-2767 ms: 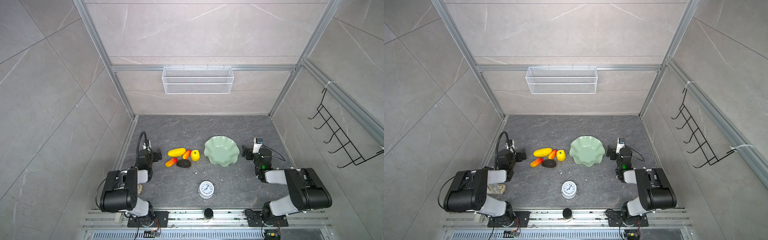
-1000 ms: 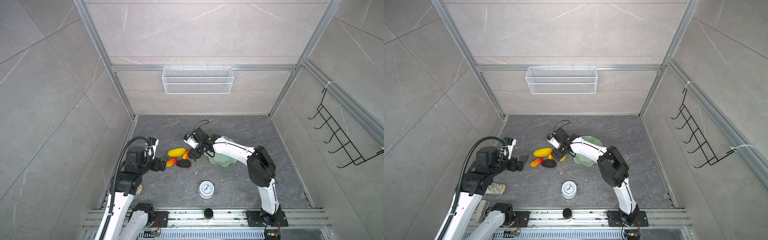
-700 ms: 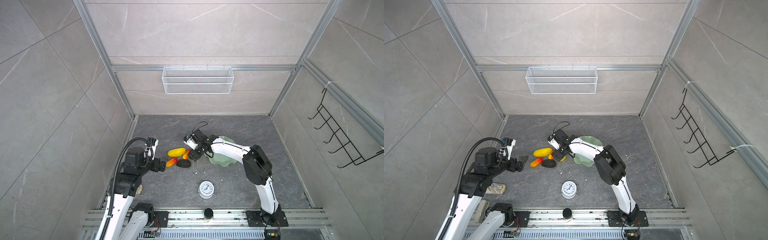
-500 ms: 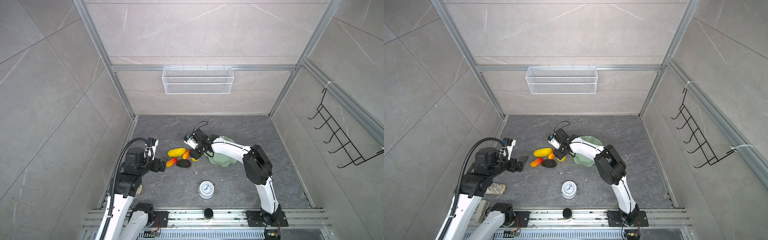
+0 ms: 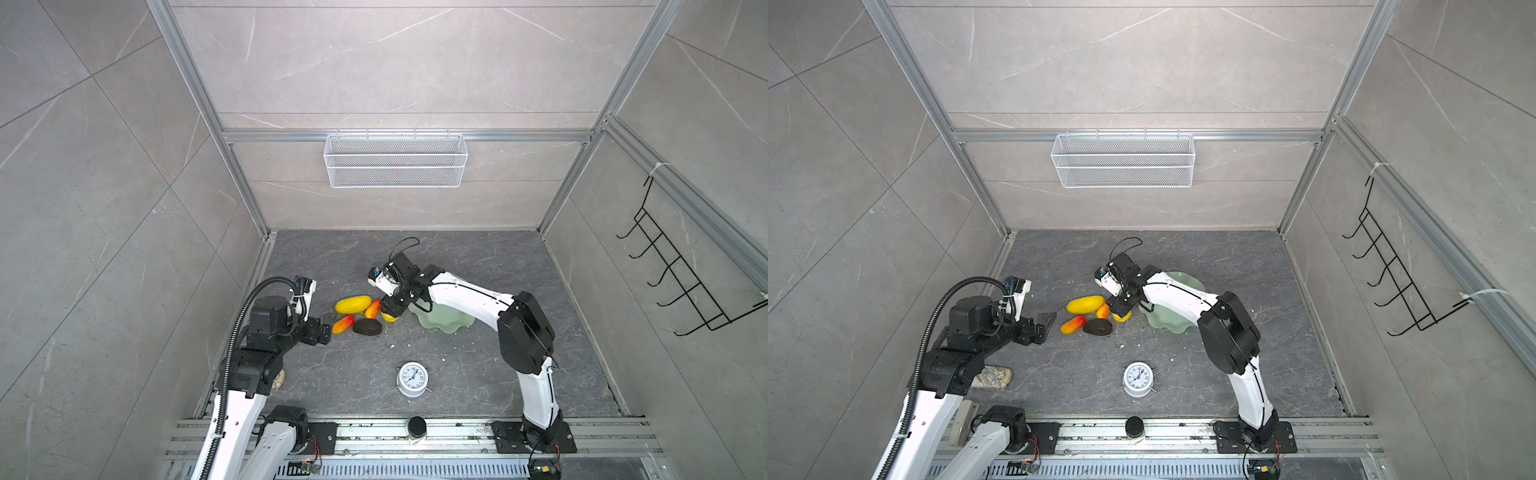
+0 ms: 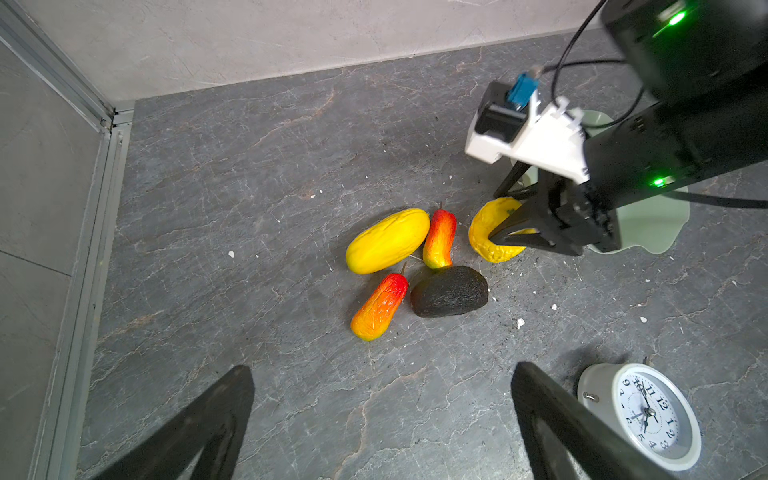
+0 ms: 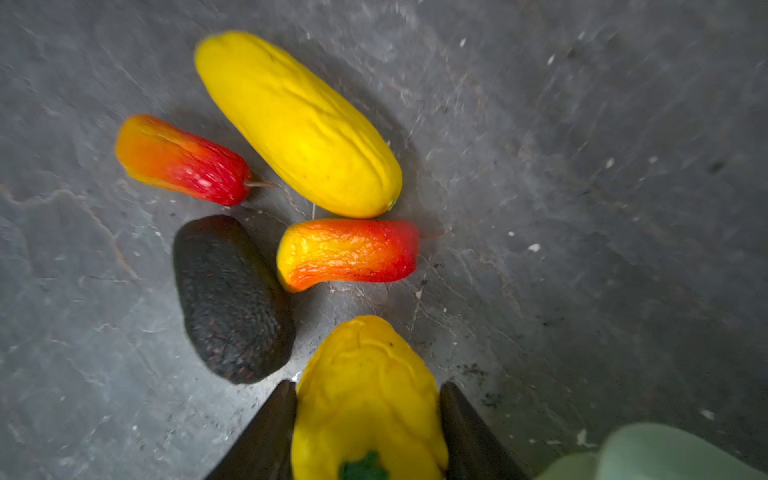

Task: Place and organize the fake fruits in the fruit bowl
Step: 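Lift the yellow pepper with the right gripper and lower it into the green bowl, then open the right gripper, move it to the long yellow fruit and grasp it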

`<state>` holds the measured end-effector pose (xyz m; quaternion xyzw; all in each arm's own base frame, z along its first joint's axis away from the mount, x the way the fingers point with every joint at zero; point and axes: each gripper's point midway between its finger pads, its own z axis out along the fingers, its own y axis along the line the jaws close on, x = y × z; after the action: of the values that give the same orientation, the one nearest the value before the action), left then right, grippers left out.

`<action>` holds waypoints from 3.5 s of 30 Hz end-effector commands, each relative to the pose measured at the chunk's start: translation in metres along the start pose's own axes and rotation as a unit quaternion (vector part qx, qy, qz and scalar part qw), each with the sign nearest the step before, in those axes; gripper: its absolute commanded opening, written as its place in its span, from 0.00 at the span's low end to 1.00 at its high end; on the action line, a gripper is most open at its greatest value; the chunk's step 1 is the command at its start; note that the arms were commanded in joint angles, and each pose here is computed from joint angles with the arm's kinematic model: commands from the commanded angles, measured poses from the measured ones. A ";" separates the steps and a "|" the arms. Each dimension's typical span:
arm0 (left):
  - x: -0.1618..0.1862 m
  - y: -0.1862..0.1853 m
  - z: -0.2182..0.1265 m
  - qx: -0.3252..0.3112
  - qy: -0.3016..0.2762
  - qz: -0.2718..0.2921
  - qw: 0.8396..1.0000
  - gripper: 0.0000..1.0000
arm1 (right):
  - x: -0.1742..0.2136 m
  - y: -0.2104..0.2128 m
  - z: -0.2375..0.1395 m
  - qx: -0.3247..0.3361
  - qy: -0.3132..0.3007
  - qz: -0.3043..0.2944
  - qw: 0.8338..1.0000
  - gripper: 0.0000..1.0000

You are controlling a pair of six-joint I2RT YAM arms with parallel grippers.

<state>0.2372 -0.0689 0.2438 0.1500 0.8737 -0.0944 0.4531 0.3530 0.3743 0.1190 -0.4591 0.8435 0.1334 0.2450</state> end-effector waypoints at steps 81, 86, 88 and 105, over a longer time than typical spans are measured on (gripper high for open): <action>-0.003 0.011 0.010 -0.007 -0.003 0.000 1.000 1.00 | -0.036 -0.056 -0.064 0.060 -0.098 0.025 0.993 1.00; -0.006 0.007 0.013 0.009 0.004 -0.003 1.000 1.00 | -0.061 -0.034 -0.032 0.028 -0.094 -0.007 0.995 1.00; -0.004 0.010 0.014 0.000 0.009 -0.005 1.000 1.00 | -0.068 -0.029 -0.021 0.016 -0.091 -0.012 0.996 1.00; -0.013 0.011 0.011 0.030 -0.015 -0.035 0.999 1.00 | -0.085 -0.020 0.057 -0.022 -0.023 -0.061 0.998 1.00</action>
<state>0.2492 -0.0581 0.2339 0.1228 0.8806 -0.1167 0.4425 0.4405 0.4506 0.1487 -0.4810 0.8026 0.1534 0.3177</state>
